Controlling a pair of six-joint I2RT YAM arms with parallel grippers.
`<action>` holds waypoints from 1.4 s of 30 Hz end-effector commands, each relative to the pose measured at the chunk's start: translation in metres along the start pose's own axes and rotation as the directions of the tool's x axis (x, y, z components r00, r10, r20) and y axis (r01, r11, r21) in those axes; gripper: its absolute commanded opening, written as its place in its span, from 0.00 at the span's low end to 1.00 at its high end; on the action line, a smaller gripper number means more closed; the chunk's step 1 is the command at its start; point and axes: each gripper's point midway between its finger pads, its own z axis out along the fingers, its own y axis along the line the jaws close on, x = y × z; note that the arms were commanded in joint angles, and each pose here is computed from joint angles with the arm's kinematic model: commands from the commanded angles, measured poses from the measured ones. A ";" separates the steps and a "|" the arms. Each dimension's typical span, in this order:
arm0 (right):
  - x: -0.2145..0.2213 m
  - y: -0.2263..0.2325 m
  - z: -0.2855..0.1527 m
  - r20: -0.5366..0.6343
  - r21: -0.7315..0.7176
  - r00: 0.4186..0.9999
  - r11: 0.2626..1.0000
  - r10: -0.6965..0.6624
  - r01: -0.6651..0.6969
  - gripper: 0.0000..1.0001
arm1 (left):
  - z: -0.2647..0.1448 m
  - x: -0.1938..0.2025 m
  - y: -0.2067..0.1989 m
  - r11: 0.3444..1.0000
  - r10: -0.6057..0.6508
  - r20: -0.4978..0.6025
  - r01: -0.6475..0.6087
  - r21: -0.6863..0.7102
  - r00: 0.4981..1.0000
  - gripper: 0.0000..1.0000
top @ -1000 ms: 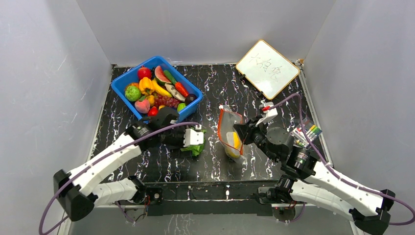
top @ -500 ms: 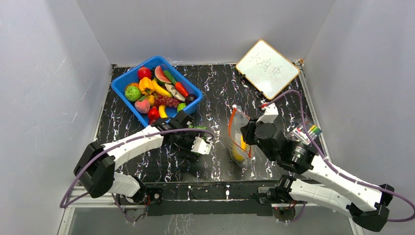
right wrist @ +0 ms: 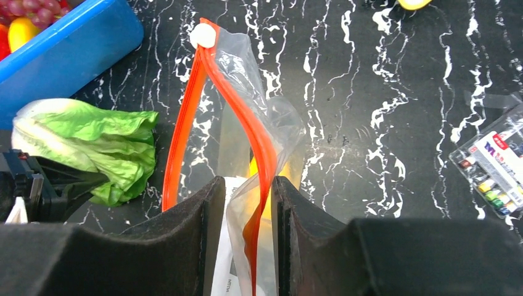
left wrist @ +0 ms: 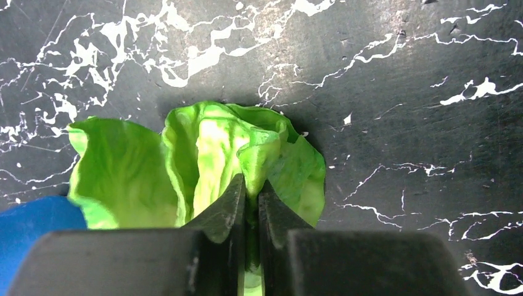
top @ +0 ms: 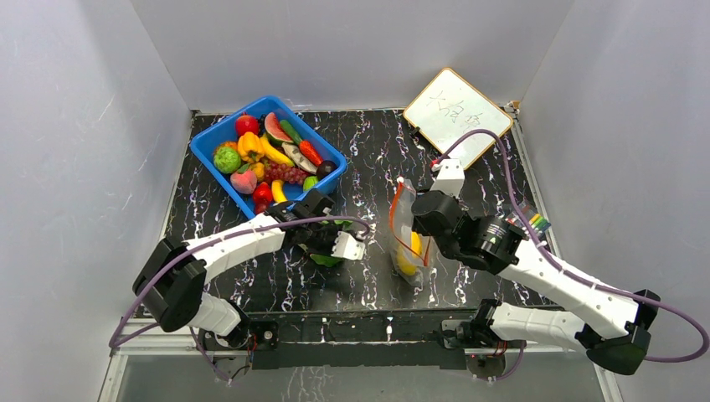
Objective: Place the food in the zip-top bag and seal the zipper
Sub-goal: Pick up the fake vegetable at the center of the board, then place the fake vegetable in the zipper food storage bag.
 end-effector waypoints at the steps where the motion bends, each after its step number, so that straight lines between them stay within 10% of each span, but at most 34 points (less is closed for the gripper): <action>1: -0.025 -0.007 -0.010 0.054 0.043 0.999 0.999 -0.006 0.004 0.29 | -0.004 -0.008 0.002 0.999 -0.044 0.010 0.043 0.012 0.999 0.00; 8: -0.044 -0.005 -0.017 0.100 0.029 0.995 0.999 0.010 -0.013 0.00 | -0.048 -0.050 0.028 0.973 -0.160 0.165 0.184 -0.140 0.973 0.00; 21: -0.045 0.014 -0.019 0.140 -0.111 0.980 0.986 0.142 -0.127 0.00 | -0.155 -0.128 0.055 0.797 -0.294 0.617 0.543 -0.263 0.730 0.00; 28: -0.041 0.025 -0.016 0.142 -0.180 0.950 0.951 0.277 -0.250 0.00 | -0.232 -0.152 0.089 0.556 -0.319 0.842 0.805 -0.205 0.435 0.00; 38: -0.062 0.082 -0.020 0.034 -0.461 0.764 0.688 0.645 -0.560 0.00 | -0.312 -0.190 0.113 0.410 -0.185 0.931 0.836 0.365 -0.315 0.00; 42: -0.063 0.104 -0.020 -0.070 -0.525 0.677 0.550 0.733 -0.649 0.00 | -0.322 -0.189 0.119 0.407 -0.146 0.869 0.772 0.488 -0.472 0.00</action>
